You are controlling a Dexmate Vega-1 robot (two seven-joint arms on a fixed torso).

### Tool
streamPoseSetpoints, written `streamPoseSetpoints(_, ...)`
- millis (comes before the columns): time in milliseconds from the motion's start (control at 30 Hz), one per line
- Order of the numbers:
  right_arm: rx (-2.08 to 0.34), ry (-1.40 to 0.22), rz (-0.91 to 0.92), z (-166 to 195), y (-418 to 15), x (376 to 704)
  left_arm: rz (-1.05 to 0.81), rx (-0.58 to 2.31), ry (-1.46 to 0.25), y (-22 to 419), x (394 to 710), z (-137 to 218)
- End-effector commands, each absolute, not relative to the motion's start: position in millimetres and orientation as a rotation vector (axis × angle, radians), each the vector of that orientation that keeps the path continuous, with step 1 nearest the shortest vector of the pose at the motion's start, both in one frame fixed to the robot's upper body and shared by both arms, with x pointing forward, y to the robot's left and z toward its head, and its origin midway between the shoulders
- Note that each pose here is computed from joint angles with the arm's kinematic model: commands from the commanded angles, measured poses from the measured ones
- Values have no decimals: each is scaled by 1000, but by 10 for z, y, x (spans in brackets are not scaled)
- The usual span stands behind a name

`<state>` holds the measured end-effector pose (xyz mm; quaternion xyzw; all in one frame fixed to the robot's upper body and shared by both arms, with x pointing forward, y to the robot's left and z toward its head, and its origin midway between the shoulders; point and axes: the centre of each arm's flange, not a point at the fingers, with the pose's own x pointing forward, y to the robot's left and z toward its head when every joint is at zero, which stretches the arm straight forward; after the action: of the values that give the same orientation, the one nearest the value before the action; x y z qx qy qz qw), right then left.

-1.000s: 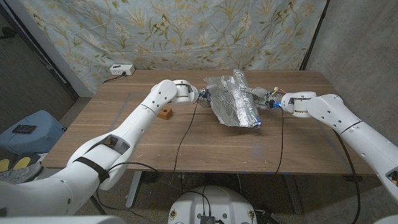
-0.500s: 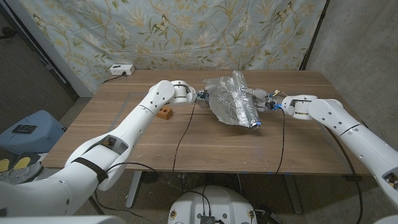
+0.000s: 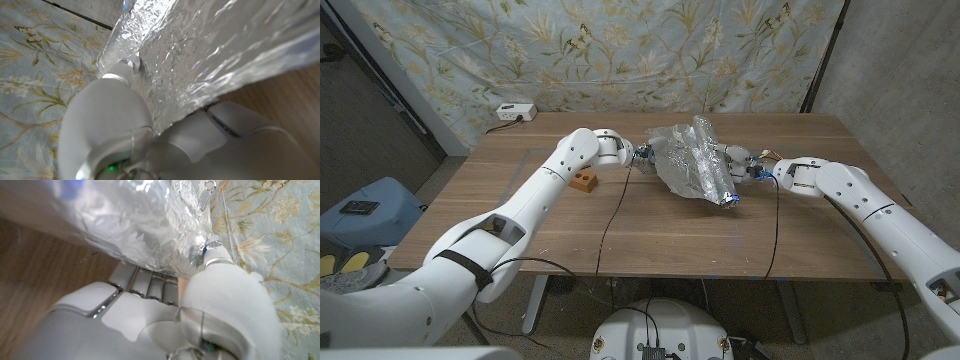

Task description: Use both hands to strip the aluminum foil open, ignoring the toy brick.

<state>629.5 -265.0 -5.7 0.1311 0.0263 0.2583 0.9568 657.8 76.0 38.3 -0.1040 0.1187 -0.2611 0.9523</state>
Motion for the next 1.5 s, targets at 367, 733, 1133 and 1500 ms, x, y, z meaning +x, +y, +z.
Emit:
streamPoseSetpoints(367,412,82,590,-240,-2645,6344,-555,-196,249,795,6618,400)
streamPoseSetpoints(733,456,73,622,-299,-2670,6343,-566,-186,239,801,6609,415)
streamPoseSetpoints(1133,466,45,654,-299,-2693,6341,-569,-168,208,820,6521,462)
streamPoseSetpoints(1500,472,33,670,-305,-2728,6326,-565,-171,196,835,6448,461)
